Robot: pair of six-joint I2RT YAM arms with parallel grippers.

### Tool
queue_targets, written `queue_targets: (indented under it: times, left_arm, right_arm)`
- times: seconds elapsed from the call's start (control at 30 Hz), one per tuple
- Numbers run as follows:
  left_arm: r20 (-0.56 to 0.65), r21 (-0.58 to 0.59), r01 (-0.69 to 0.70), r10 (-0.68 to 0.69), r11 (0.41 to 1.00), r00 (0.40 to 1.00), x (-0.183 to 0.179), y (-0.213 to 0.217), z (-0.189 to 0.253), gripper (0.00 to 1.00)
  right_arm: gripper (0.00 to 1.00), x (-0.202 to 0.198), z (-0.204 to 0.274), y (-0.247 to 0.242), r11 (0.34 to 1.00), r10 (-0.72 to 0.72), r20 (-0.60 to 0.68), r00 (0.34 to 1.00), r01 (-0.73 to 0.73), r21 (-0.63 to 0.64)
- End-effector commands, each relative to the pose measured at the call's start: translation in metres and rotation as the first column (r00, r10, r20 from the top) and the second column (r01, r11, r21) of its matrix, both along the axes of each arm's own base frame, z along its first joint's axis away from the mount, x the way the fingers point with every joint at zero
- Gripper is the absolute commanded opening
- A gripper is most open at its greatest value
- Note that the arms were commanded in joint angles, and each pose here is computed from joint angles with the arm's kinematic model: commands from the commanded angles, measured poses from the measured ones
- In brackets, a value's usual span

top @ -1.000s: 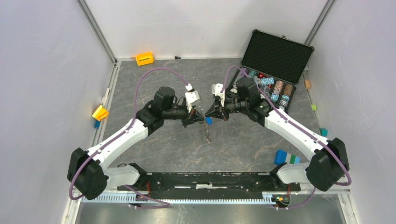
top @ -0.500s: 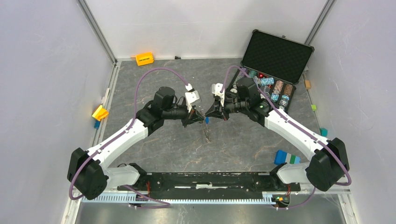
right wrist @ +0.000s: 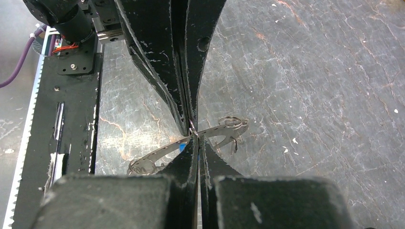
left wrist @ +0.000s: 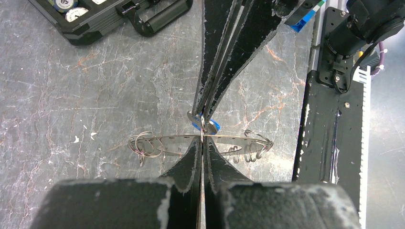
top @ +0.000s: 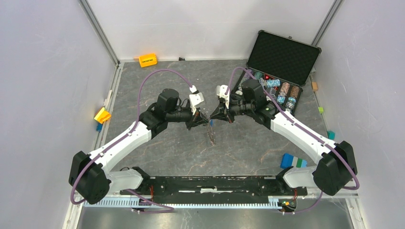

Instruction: Put the keys on the keyring

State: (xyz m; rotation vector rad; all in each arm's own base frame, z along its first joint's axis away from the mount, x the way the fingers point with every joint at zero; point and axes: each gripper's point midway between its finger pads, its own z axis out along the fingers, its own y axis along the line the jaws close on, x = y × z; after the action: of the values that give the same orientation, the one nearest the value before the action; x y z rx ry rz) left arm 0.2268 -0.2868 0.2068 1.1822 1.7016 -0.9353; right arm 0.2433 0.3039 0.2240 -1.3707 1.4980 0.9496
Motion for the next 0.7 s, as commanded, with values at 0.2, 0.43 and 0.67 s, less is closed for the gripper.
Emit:
queue_targets:
  times: [0.2, 0.43, 0.67]
  left_arm:
    - [0.090, -0.071, 0.068, -0.062, 0.995, 0.994, -0.0077, -0.0065, 0.0278, 0.02]
    - [0.084, -0.071, 0.070, -0.064, 0.995, 0.994, -0.0074, -0.0074, 0.0271, 0.02]
    - [0.082, -0.070, 0.069, -0.063, 0.995, 0.995, -0.0071, -0.0076, 0.0265, 0.02]
  right_arm:
    - [0.00, 0.0232, 0.0188, -0.0016, 0.998, -0.065, 0.072, 0.995, 0.064, 0.020]
    - [0.00, 0.0182, 0.0198, 0.0024, 0.999, -0.045, 0.062, 0.997, 0.043, 0.028]
    - [0.00, 0.0180, 0.0202, 0.0026, 0.999, -0.047, 0.062, 0.997, 0.045, 0.029]
